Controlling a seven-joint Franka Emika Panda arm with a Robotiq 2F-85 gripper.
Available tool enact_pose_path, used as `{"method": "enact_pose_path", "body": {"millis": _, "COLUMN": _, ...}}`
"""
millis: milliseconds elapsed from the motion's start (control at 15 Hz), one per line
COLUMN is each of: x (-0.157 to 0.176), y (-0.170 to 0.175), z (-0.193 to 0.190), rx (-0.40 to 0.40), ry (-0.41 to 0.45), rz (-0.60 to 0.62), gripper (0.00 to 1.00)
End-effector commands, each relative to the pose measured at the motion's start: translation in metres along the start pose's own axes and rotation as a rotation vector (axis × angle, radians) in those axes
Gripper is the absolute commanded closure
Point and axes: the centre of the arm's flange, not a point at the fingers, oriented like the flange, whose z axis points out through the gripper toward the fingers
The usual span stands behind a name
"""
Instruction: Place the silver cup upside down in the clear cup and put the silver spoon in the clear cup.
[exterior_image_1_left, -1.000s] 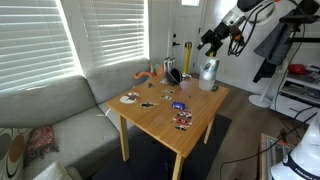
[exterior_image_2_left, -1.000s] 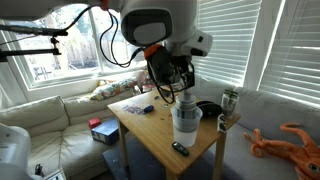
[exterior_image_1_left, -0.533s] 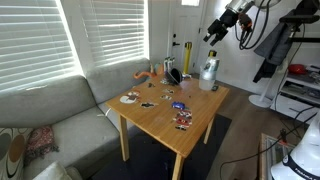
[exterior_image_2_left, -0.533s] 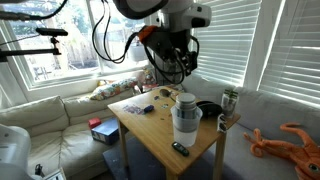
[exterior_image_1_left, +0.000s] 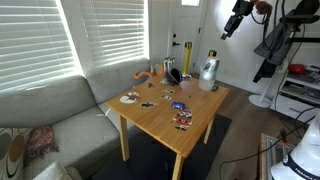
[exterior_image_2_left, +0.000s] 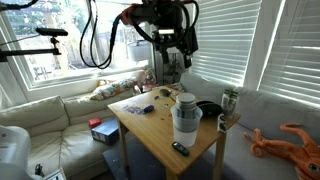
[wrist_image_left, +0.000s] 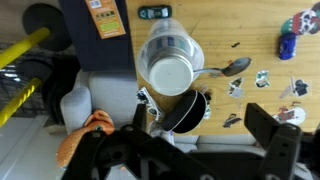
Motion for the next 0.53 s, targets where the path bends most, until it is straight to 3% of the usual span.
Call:
{"method": "enact_pose_path", "body": {"millis": 0, "x": -0.0008, "y": -0.0006, "z": -0.0025, "rx": -0.034, "ry": -0.004, "rz": -0.013, "gripper": 0.0}}
{"method": "enact_pose_path", "body": {"millis": 467, "x": 0.0001, "y": -0.0008, "z": -0.0004, "rx": -0.038, "ry": -0.01, "rz": -0.015, "gripper": 0.0}}
